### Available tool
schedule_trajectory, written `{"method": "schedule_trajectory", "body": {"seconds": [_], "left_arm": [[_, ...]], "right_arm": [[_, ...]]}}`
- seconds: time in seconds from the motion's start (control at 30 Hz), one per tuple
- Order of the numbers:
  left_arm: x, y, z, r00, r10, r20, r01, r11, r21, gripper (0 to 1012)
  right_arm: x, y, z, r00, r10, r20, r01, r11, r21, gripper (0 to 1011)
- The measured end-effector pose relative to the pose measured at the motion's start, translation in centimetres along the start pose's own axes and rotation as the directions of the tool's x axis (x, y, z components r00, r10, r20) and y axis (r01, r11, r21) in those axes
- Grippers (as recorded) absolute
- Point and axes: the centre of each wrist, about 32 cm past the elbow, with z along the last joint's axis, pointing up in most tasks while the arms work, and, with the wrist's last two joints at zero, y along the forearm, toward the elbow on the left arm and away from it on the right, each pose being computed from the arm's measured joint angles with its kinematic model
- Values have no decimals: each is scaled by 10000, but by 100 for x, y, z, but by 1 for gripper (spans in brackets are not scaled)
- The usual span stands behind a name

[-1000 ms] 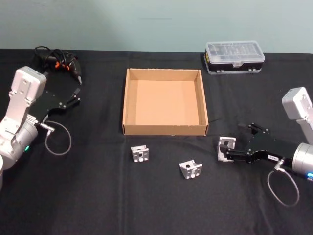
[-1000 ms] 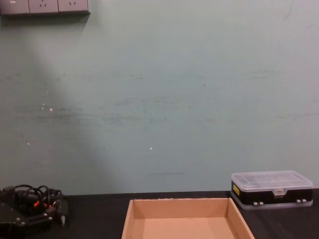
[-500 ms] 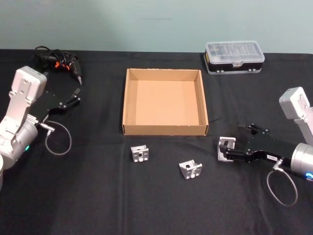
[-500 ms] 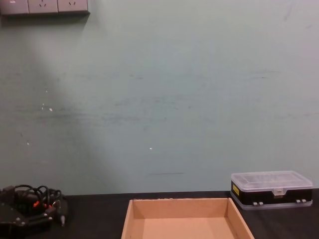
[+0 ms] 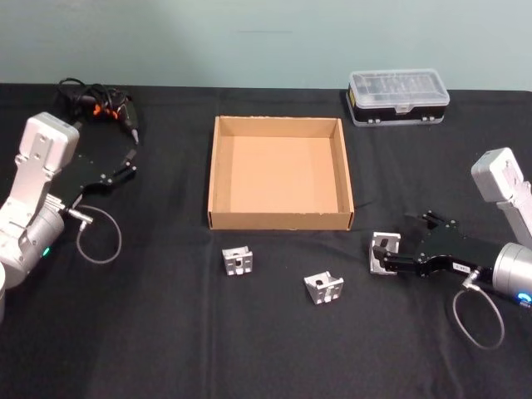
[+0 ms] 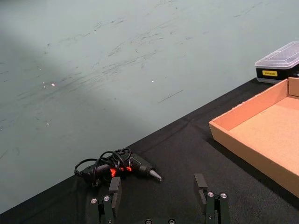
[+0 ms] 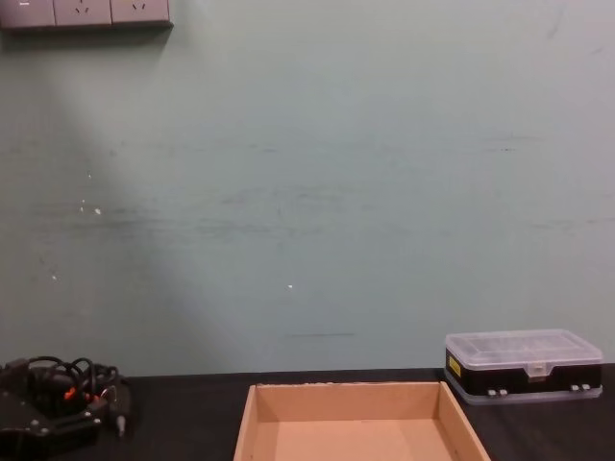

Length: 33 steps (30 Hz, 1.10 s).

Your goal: Use one hand to pick up the angle iron from the table and place it into the box.

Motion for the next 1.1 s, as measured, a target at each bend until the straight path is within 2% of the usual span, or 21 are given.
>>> {"method": "schedule_trajectory", "body": {"seconds": [0.2,0.37,0.5,0.53,0.57,0.63,0.67,0.83,0.87,0.9,0.93,1.0,1.1], "left_arm": [[0,0,0,10000,0,0,0,10000,0,1011],[0,0,0,10000,0,1,0,10000,1,1011],[0,0,0,10000,0,0,0,10000,0,1011],[0,0,0,10000,0,0,0,10000,0,1011],[0,0,0,10000,0,0,0,10000,0,1011],[0,0,0,10000,0,0,0,10000,0,1011],[0,0,0,10000,1,0,-1,10000,0,1011],[0,0,0,10000,0,0,0,10000,1,1011],[0,0,0,10000,1,0,-1,10000,0,1011],[0,0,0,10000,1,1,-1,10000,0,1011],[0,0,0,10000,0,0,0,10000,0,1011],[0,0,0,10000,0,0,0,10000,0,1011],[0,0,0,10000,0,0,0,10000,0,1011]], "right_arm": [[1,-3,-2,10000,4,0,-4,10000,0,1004],[2,-5,-3,10000,5,0,-5,10000,3,908],[2,-6,-4,10000,6,1,-6,10000,7,788],[2,-6,-4,10000,6,1,-6,10000,7,788],[2,-7,-4,10000,6,2,-6,10000,7,735],[1,-7,-4,10000,7,3,-7,10000,9,693],[1,-7,-4,10000,7,3,-7,10000,9,632],[2,-9,-5,10000,10,5,-10,10000,14,489],[2,-9,-5,10000,10,6,-10,10000,14,430],[3,-9,-5,10000,10,7,-10,10000,15,430],[2,-9,-5,10000,11,7,-11,10000,15,369],[3,-10,-5,10000,12,7,-12,10000,16,333],[3,-10,-4,10000,15,6,-15,10000,17,226]]}}
